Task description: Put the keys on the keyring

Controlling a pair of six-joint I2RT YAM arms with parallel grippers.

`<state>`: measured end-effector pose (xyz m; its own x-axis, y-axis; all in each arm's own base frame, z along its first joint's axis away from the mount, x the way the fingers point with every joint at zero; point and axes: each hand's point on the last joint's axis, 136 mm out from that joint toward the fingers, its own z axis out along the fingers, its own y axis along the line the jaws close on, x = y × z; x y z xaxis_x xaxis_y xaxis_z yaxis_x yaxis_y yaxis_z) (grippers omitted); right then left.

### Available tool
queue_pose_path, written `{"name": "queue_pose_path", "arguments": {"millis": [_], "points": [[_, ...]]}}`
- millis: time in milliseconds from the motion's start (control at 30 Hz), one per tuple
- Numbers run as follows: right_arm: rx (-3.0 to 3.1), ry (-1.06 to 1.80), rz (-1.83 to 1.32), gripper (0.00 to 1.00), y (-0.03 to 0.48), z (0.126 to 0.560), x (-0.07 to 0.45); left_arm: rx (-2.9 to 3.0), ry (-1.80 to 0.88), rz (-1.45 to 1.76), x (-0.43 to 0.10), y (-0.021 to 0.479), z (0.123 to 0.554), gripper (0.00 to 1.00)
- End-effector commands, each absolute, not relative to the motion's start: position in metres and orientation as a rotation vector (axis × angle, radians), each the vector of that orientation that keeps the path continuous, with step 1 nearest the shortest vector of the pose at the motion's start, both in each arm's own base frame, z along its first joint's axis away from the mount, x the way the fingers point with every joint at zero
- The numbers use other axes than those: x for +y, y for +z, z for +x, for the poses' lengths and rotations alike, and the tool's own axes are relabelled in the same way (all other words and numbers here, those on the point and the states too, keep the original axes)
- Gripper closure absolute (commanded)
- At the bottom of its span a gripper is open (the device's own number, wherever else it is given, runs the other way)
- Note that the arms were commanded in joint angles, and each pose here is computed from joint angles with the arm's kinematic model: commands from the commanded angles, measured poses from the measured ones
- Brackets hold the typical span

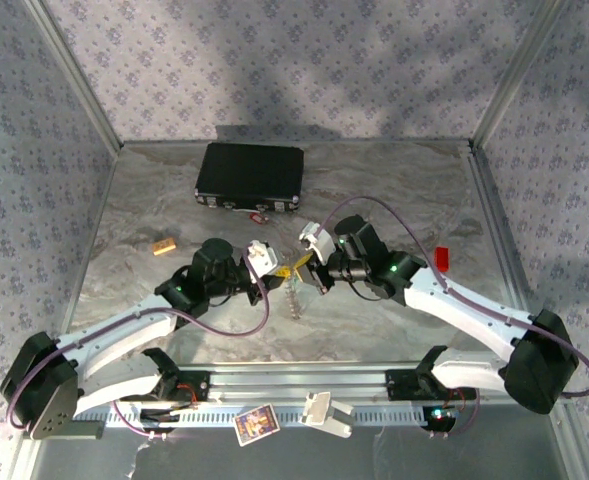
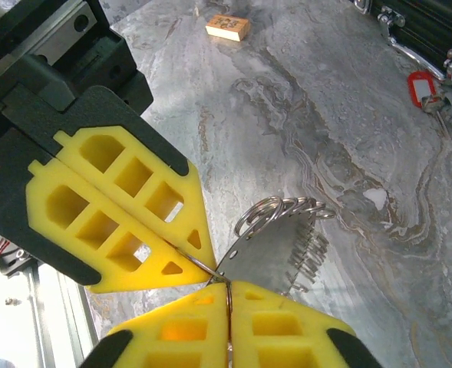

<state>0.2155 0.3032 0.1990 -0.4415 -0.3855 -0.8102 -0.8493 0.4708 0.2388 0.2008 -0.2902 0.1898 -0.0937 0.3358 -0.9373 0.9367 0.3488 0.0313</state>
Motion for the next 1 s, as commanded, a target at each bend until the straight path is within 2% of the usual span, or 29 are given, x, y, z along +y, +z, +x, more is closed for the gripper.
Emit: {"name": "queue_pose_path", "arguments": {"millis": [0, 133, 267, 367, 500, 633, 967], "points": [[2.026, 0.873, -1.013, 0.86, 0.193, 0.218, 0.302, 1.442, -0.829, 1.183, -0.302, 0.225, 0.19, 1.0], [1.991, 0.877, -1.024, 0.72, 0.195, 0.217, 0.3, 1.44, -0.833, 1.185, -0.303, 0.223, 0.19, 1.0], [1.929, 0.822, -1.008, 0.54, 0.204, 0.22, 0.29, 1.425, -0.824, 1.194, -0.302, 0.223, 0.189, 1.0], [1.827, 0.728, -0.988, 0.48, 0.218, 0.228, 0.28, 1.414, -0.811, 1.21, -0.302, 0.221, 0.189, 1.0], [1.698, 0.617, -1.031, 0.45, 0.23, 0.228, 0.269, 1.403, -0.801, 1.227, -0.301, 0.22, 0.187, 1.0], [1.609, 0.597, -1.226, 0.46, 0.223, 0.207, 0.272, 1.382, -0.799, 1.236, -0.301, 0.222, 0.185, 1.0], [1.647, 0.704, -1.254, 0.5, 0.225, 0.198, 0.285, 1.377, -0.776, 1.241, -0.3, 0.22, 0.186, 1.0]]}}
